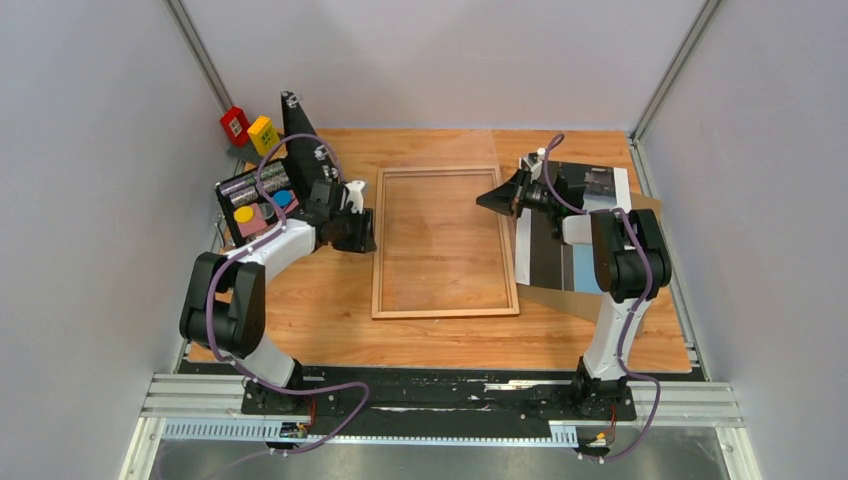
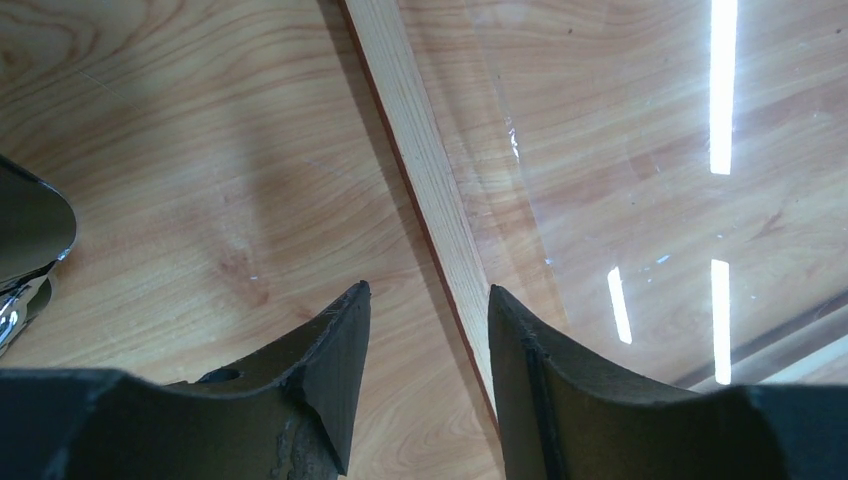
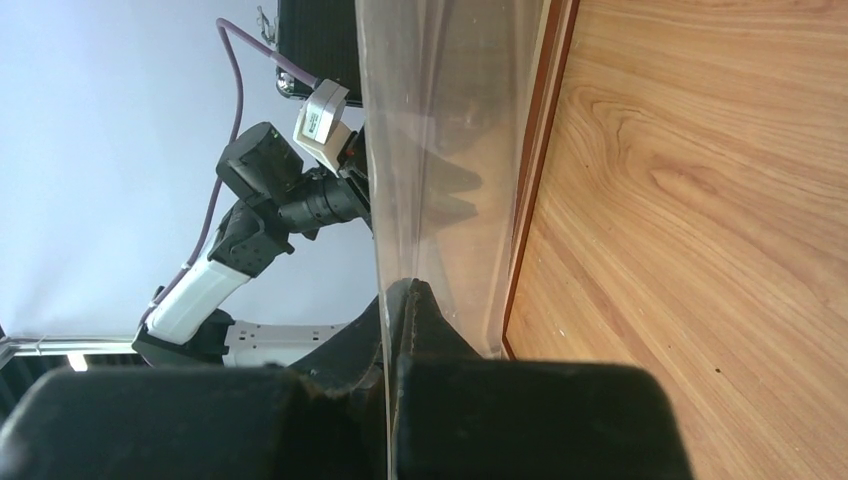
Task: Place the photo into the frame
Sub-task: Place the photo frame item in the photo frame.
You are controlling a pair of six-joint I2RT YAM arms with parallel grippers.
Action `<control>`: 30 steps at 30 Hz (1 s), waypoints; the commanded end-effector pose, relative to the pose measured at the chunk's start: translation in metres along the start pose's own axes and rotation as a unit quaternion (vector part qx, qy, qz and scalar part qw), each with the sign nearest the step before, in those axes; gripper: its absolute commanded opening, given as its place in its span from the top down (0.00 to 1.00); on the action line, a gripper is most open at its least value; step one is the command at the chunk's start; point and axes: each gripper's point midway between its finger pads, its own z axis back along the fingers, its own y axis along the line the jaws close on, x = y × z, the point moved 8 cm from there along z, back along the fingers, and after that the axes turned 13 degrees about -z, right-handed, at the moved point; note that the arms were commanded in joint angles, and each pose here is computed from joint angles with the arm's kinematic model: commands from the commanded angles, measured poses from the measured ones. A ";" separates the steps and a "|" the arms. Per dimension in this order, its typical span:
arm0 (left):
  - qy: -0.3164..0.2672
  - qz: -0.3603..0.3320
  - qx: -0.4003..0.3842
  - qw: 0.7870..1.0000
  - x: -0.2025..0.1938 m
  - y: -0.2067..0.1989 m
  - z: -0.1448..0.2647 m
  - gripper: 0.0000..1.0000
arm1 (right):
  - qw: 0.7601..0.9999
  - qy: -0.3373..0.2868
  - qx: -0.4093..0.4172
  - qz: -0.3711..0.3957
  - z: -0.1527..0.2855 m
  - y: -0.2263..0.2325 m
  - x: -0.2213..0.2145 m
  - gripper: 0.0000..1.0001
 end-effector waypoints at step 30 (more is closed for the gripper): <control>-0.008 -0.011 0.011 1.000 -0.007 0.002 -0.016 0.60 | 0.998 -0.012 0.037 -0.043 -0.013 -0.021 -0.001 1.00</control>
